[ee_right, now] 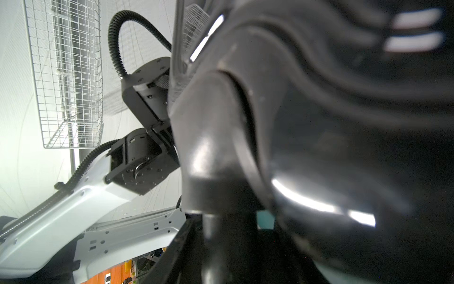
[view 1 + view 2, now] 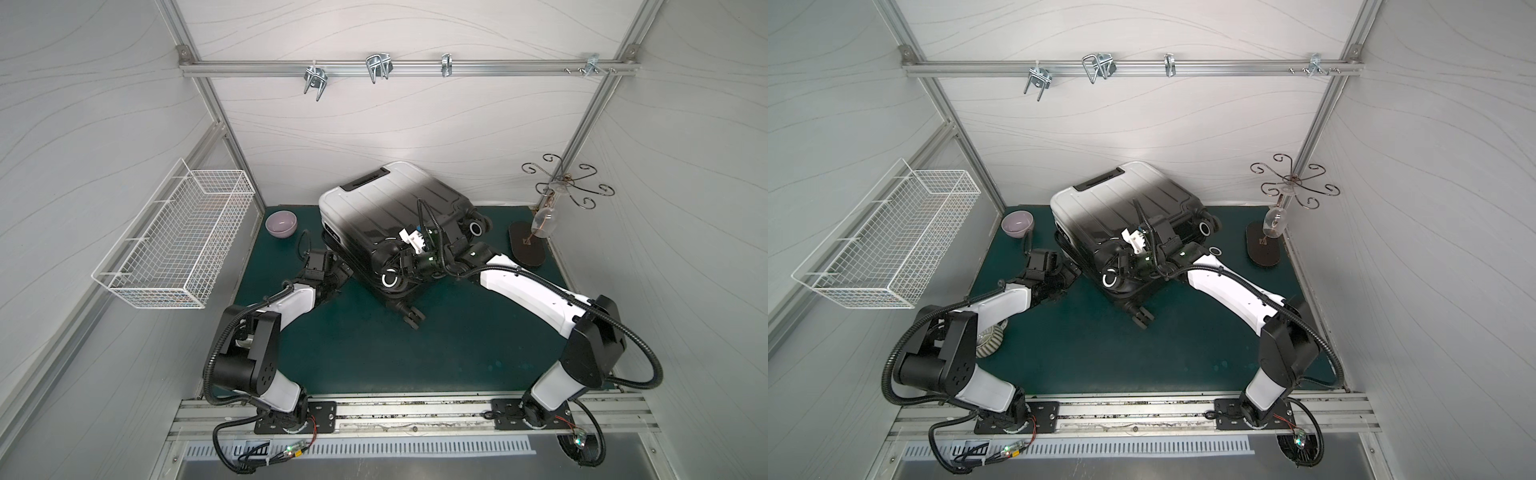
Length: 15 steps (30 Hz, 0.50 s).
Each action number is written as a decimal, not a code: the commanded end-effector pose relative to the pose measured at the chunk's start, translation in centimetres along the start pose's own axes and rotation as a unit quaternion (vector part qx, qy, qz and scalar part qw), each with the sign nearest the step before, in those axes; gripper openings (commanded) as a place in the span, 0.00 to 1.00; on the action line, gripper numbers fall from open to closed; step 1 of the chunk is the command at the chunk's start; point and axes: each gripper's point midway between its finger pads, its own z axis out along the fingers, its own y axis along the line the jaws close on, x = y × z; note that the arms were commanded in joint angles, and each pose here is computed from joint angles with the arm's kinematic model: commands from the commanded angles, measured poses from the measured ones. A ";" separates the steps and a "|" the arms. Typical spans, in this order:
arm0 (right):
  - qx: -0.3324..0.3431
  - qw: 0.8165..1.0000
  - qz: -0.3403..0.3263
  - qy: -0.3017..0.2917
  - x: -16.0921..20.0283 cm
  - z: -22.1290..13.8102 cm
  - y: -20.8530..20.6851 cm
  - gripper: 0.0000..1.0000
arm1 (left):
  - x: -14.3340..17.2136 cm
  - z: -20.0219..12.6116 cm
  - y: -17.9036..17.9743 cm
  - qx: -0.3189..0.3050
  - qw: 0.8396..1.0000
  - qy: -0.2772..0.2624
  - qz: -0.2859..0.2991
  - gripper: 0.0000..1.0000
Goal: Close the suitcase zippers
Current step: Adjust the suitcase at the center of the board.
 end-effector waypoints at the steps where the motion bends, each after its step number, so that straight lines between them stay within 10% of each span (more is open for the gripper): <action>1: -0.022 0.998 -0.032 -0.057 -1.4 -5.5 1.5 0.00 | -2.8 -2.9 -5.8 0.082 0.995 -0.030 0.039 0.93; 15: 0.091 0.994 -0.045 0.038 7.2 -4.3 -6.5 0.00 | 1.5 -8.1 -2.7 0.043 0.998 0.035 0.041 0.91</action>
